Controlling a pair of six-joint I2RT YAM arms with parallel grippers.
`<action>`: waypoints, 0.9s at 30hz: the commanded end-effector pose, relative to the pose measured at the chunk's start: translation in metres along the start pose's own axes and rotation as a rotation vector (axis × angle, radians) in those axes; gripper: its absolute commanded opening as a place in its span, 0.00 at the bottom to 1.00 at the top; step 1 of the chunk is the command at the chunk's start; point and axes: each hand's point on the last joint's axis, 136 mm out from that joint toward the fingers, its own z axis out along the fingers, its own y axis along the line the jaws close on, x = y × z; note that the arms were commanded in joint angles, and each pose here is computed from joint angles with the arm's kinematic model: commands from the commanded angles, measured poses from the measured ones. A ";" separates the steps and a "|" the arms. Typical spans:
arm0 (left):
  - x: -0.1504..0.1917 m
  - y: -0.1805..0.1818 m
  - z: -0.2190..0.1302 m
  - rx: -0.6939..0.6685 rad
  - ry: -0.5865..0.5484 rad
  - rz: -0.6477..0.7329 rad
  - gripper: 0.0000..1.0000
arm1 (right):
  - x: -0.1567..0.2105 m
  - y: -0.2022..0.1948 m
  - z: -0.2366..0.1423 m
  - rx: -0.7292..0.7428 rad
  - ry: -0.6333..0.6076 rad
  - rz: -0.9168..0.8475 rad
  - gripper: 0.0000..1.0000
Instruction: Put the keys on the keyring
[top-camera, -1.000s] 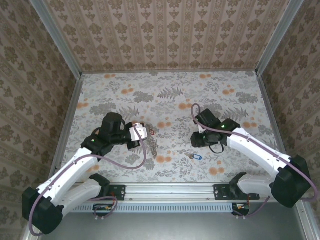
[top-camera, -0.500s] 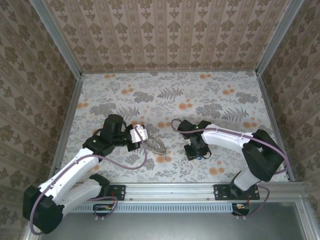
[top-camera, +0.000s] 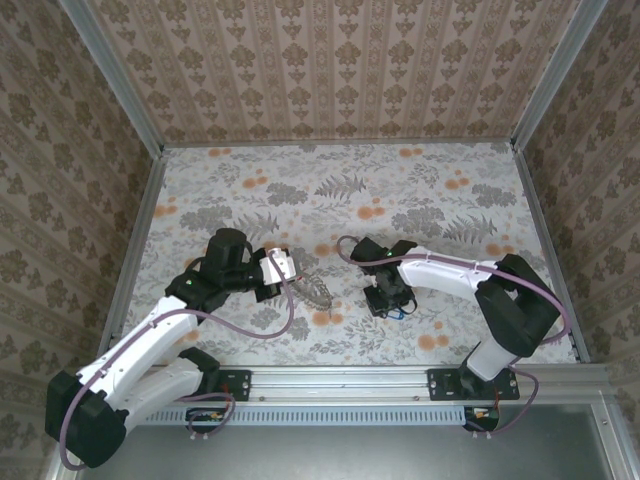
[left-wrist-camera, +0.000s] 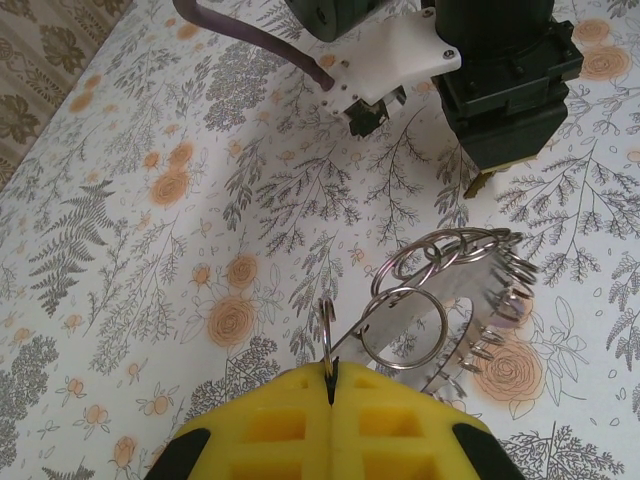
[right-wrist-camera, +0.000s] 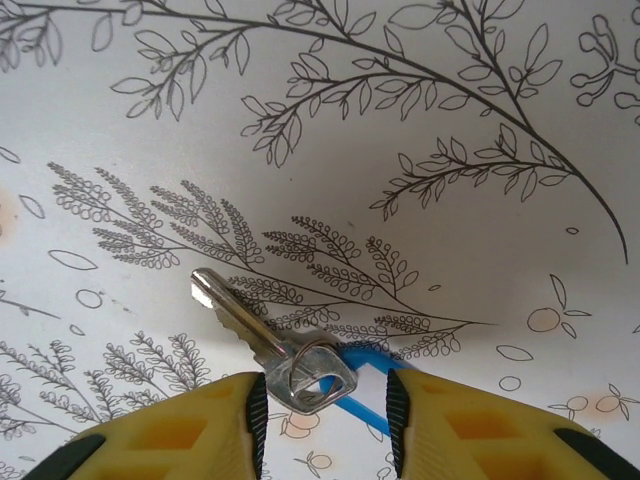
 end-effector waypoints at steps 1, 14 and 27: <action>-0.009 0.004 0.000 -0.005 -0.041 -0.005 0.00 | 0.009 -0.005 0.011 0.035 0.039 -0.016 0.40; -0.008 0.003 0.001 -0.003 -0.037 -0.008 0.00 | 0.011 -0.011 0.010 0.053 0.005 -0.008 0.10; -0.016 0.003 -0.001 0.005 -0.071 0.007 0.00 | -0.016 -0.004 -0.024 -0.017 -0.254 -0.070 0.02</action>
